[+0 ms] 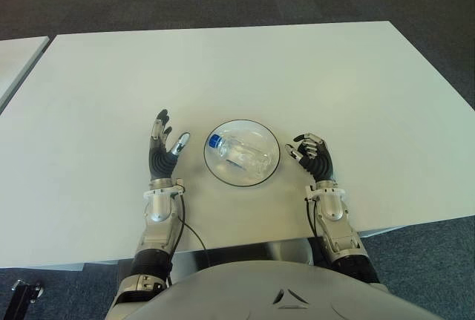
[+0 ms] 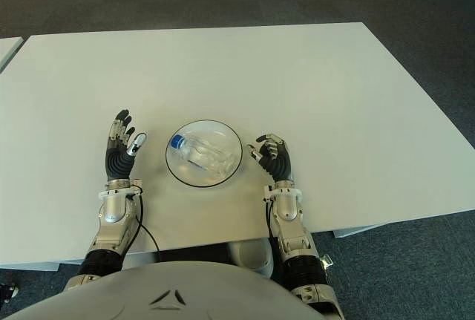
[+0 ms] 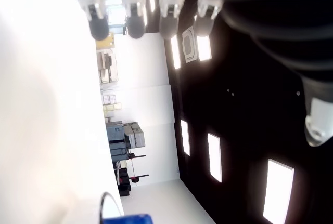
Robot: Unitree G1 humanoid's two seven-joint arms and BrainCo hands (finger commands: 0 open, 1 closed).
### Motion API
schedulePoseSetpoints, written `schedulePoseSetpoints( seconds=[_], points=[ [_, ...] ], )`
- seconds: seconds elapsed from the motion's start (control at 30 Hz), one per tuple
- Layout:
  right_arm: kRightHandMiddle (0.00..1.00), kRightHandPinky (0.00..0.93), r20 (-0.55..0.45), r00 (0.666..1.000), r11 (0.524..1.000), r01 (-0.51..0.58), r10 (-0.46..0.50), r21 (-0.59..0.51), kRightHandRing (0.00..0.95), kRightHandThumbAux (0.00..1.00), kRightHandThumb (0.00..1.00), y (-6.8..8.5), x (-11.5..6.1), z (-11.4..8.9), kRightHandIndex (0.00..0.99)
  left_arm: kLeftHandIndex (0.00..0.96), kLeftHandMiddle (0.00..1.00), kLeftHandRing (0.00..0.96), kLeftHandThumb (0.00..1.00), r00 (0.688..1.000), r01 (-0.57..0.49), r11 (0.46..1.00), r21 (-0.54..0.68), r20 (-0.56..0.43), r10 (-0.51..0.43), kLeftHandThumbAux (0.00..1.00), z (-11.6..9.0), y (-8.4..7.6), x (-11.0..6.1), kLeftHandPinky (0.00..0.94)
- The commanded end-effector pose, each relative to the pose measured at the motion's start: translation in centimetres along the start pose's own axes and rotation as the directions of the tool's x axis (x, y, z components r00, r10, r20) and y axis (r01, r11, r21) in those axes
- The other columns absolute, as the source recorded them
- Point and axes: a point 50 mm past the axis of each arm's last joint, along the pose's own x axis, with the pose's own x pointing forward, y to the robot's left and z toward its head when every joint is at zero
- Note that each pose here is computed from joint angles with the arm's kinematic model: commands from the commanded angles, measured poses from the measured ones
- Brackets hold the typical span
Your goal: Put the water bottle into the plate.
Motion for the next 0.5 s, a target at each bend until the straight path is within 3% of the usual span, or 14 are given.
schedulePoseSetpoints(
  seconds=[0.03, 0.5],
  points=[
    [0.724, 0.716, -0.023, 1.0, 1.0, -0.017, 0.017, -0.014, 0.716, 0.73, 0.704, -0.6, -0.3, -0.5, 0.435, 0.0, 0.0, 0.0, 0.0, 0.998, -0.012, 1.0, -0.014, -0.062, 0.011, 0.489, -0.8, -0.5, -0.2, 0.0],
    [0.721, 0.727, -0.057, 0.998, 0.999, -0.018, 0.016, -0.035, 0.719, 0.731, 0.705, -1.4, -0.7, -0.7, 0.435, 0.0, 0.0, 0.0, 0.0, 0.99, 0.037, 0.999, 0.01, -0.133, -0.035, 0.459, -2.3, -0.6, -0.8, 0.0]
  ],
)
